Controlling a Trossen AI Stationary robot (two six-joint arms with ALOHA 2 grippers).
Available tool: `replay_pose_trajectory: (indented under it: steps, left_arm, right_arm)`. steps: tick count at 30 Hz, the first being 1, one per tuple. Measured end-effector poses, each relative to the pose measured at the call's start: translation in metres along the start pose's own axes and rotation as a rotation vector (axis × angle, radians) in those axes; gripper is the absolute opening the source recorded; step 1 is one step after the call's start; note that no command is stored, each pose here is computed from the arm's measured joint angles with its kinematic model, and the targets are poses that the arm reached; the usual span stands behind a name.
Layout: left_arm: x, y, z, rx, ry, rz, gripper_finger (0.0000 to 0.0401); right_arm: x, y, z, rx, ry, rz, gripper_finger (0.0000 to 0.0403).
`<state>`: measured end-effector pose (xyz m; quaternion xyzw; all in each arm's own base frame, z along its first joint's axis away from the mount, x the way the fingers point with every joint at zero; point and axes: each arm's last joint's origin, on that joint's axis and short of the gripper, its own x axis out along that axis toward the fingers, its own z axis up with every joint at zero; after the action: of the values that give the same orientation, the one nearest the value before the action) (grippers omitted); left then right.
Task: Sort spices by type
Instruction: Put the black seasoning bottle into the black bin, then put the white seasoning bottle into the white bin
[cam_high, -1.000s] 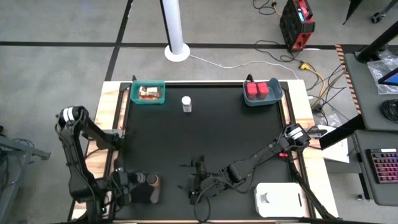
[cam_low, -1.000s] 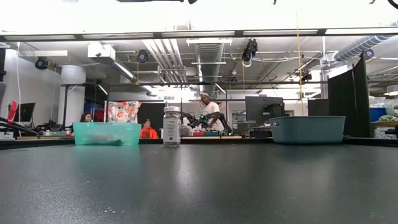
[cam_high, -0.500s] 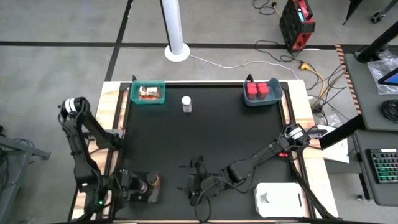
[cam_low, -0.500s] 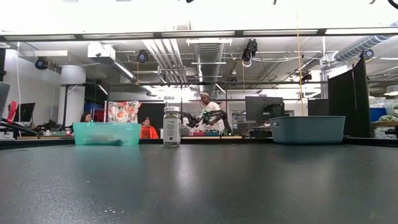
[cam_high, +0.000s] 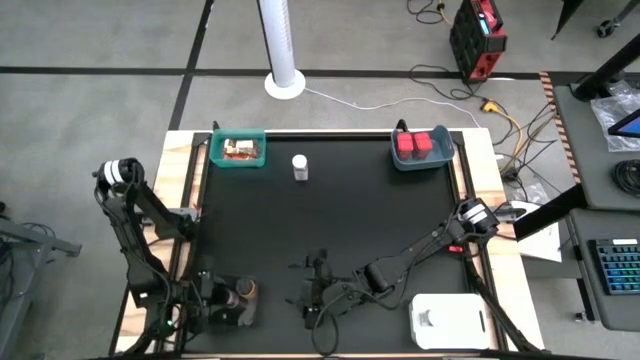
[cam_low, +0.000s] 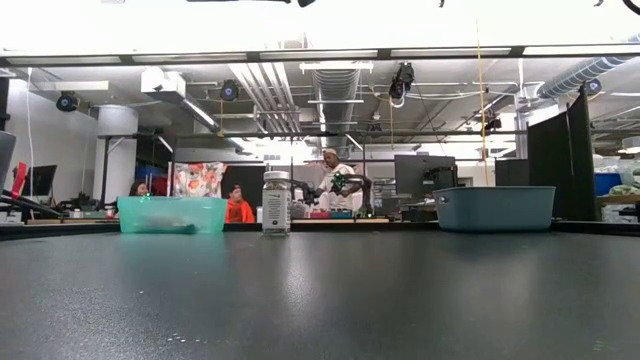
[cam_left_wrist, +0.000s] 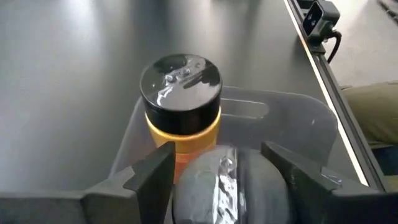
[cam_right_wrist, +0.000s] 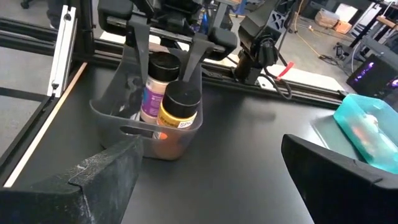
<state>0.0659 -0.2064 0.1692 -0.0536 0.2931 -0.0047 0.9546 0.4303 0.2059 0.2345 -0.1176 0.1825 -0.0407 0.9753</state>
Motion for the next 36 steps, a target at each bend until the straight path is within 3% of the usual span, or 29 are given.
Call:
replay_pose_trajectory:
  steps: [10, 21, 31, 36]
  left_arm:
    - [0.002, -0.003, -0.001, -0.041, -0.013, -0.039, 0.0229]
    - [-0.014, -0.011, 0.023, 0.043, 0.008, 0.025, 0.023]
    - [-0.038, -0.026, 0.068, 0.138, -0.145, 0.08, 0.0231]
    - [-0.051, -0.037, 0.1, 0.162, -0.278, 0.11, 0.0231]
  right_arm:
    - [0.0, 0.0, 0.0, 0.0, 0.0, -0.001, 0.0375]
    - [0.0, 0.0, 0.0, -0.001, 0.0, -0.001, 0.0375]
    - [-0.016, -0.009, 0.02, -0.058, -0.053, -0.003, 0.0375]
    - [-0.022, -0.009, 0.018, -0.123, -0.046, -0.005, 0.0375]
